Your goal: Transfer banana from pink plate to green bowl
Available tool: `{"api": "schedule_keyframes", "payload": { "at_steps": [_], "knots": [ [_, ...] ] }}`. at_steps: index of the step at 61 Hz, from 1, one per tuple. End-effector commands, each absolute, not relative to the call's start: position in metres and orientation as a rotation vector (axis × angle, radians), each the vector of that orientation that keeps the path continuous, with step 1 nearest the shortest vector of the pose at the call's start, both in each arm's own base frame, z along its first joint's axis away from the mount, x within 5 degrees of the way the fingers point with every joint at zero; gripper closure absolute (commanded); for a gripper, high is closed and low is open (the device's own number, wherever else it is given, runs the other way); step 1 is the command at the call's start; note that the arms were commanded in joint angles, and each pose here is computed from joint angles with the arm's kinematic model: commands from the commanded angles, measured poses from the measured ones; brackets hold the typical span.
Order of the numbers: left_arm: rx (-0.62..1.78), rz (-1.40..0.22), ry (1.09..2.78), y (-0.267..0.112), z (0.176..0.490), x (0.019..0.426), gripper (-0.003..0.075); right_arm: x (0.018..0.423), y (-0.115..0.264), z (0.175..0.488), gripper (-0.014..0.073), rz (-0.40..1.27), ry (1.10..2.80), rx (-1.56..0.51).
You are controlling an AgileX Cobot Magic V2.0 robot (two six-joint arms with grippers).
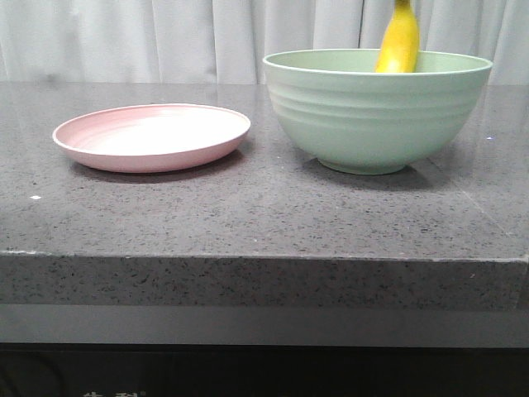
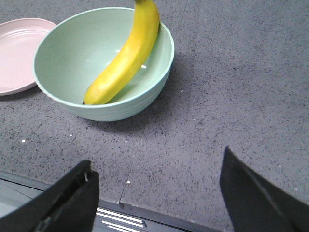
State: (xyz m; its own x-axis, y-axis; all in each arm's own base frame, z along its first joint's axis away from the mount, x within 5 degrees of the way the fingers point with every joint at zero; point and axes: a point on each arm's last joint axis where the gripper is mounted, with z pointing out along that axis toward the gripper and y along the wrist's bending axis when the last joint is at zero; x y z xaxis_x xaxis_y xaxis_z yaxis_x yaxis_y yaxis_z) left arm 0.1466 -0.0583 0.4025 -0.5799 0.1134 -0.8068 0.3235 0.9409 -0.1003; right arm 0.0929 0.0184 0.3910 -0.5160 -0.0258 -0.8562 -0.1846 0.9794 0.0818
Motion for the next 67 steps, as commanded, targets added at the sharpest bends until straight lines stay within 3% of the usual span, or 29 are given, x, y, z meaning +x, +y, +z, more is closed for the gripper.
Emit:
{"api": "schedule_keyframes", "payload": {
  "at_steps": [1, 13, 17, 39, 42, 67],
  "knots": [
    [0.269, -0.274, 2.069, -0.051, 0.409, 0.138, 0.0145, 0.080, 0.018, 0.397, 0.0059, 0.201, 1.986, -0.128],
    [0.265, -0.265, 1.990, -0.044, 0.400, 0.122, 0.0147, 0.058, 0.018, 0.388, 0.0061, 0.194, 1.925, -0.128],
    [0.263, -0.268, 1.974, -0.043, 0.401, 0.121, 0.0182, 0.056, 0.018, 0.387, 0.0106, 0.194, 1.921, -0.127],
    [0.257, -0.278, 1.932, -0.044, 0.404, 0.122, 0.0685, 0.057, 0.018, 0.386, 0.0664, 0.203, 1.925, -0.126],
    [0.256, -0.282, 1.934, -0.044, 0.404, 0.122, 0.0741, 0.057, 0.018, 0.386, 0.0659, 0.203, 1.925, -0.126],
    [0.255, -0.285, 1.933, -0.044, 0.404, 0.122, 0.0738, 0.057, 0.018, 0.386, 0.0663, 0.203, 1.930, -0.127]
  ]
}}
